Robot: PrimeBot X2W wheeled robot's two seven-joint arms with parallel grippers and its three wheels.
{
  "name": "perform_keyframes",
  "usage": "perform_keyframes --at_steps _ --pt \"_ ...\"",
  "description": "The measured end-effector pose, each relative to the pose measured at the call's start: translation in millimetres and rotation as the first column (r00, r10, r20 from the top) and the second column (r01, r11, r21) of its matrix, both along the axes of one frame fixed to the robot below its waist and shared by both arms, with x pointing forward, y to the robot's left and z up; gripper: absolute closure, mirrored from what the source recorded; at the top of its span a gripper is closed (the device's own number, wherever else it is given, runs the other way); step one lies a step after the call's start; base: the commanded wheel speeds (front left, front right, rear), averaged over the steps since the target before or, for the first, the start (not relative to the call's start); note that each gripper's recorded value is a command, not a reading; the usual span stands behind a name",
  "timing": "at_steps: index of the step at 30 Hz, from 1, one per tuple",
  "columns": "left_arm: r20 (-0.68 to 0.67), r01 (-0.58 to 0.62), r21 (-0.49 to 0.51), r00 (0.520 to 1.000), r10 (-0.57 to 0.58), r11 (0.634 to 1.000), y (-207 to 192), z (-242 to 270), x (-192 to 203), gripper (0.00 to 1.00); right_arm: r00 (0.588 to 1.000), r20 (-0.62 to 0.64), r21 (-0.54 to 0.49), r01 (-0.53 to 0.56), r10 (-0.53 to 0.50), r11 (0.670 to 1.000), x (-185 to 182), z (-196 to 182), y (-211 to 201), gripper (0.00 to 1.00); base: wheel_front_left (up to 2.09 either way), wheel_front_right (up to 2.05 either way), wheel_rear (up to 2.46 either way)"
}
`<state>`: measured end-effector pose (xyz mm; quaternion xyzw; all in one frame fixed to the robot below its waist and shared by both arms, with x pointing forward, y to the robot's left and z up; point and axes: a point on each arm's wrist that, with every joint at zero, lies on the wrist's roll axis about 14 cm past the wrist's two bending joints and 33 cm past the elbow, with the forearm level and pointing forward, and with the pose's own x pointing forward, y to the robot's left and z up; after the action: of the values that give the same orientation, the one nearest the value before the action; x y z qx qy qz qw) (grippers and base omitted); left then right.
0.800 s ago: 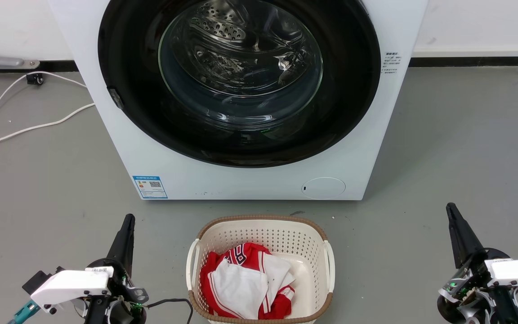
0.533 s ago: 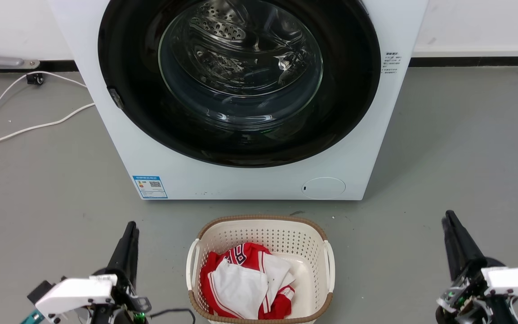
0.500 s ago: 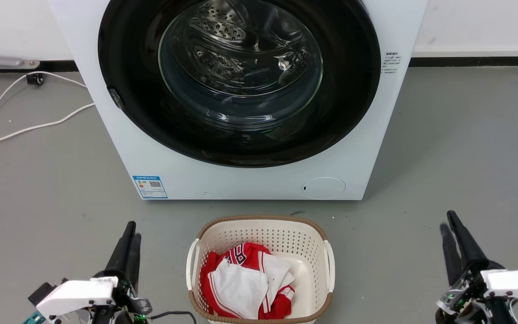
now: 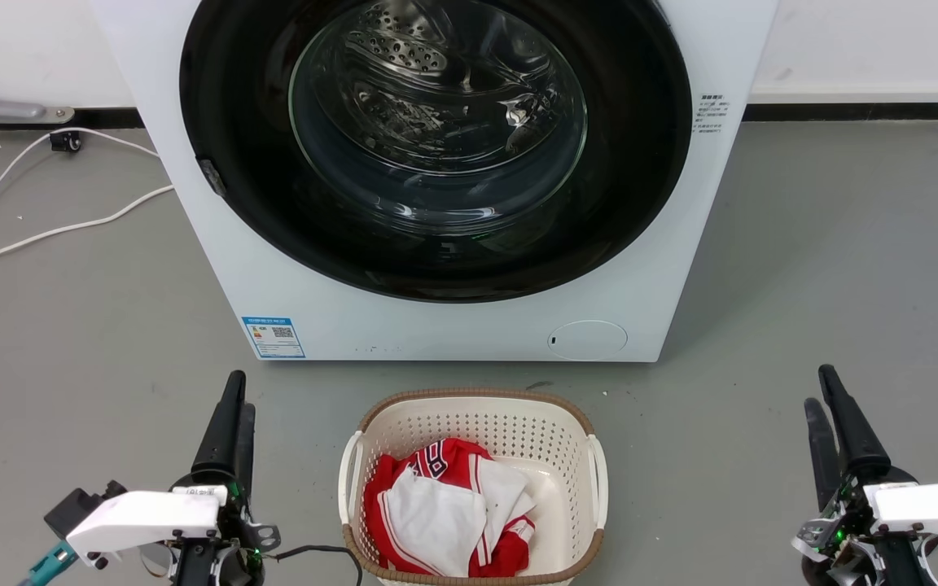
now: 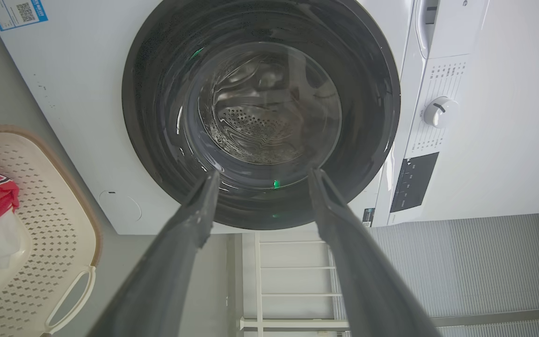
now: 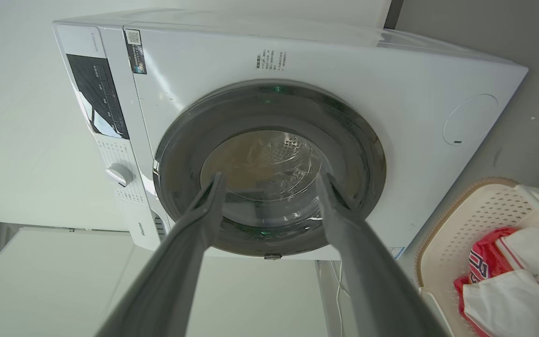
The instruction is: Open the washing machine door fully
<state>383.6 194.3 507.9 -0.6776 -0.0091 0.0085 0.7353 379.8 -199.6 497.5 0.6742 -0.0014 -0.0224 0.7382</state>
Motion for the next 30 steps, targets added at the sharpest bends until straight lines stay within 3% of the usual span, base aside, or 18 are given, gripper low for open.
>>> perform_keyframes --at_steps 5,9,20,30 --pt "0.039 -0.009 0.108 0.999 0.005 0.994 0.4 13.8 2.2 0.00 0.999 0.034 -0.134 0.003 0.002 0.991 2.4 12.8 0.3 0.00 0.00 0.00 0.00" --pt "0.066 -0.018 0.198 0.998 0.005 0.980 -0.7 23.0 3.4 0.00 0.998 0.064 -0.270 0.000 0.019 0.963 4.2 24.5 4.3 0.00 0.00 0.00 0.00" --pt "0.114 -0.050 0.415 0.993 0.002 0.908 -3.7 38.6 4.9 0.00 0.991 0.117 -0.556 0.016 0.059 0.831 5.4 44.5 15.8 0.00 0.00 0.00 0.00" --pt "0.133 -0.070 0.586 0.991 -0.010 0.807 -9.2 44.4 5.4 0.00 0.991 0.110 -0.701 0.025 0.073 0.713 1.0 42.1 19.7 0.00 0.00 0.00 0.00"
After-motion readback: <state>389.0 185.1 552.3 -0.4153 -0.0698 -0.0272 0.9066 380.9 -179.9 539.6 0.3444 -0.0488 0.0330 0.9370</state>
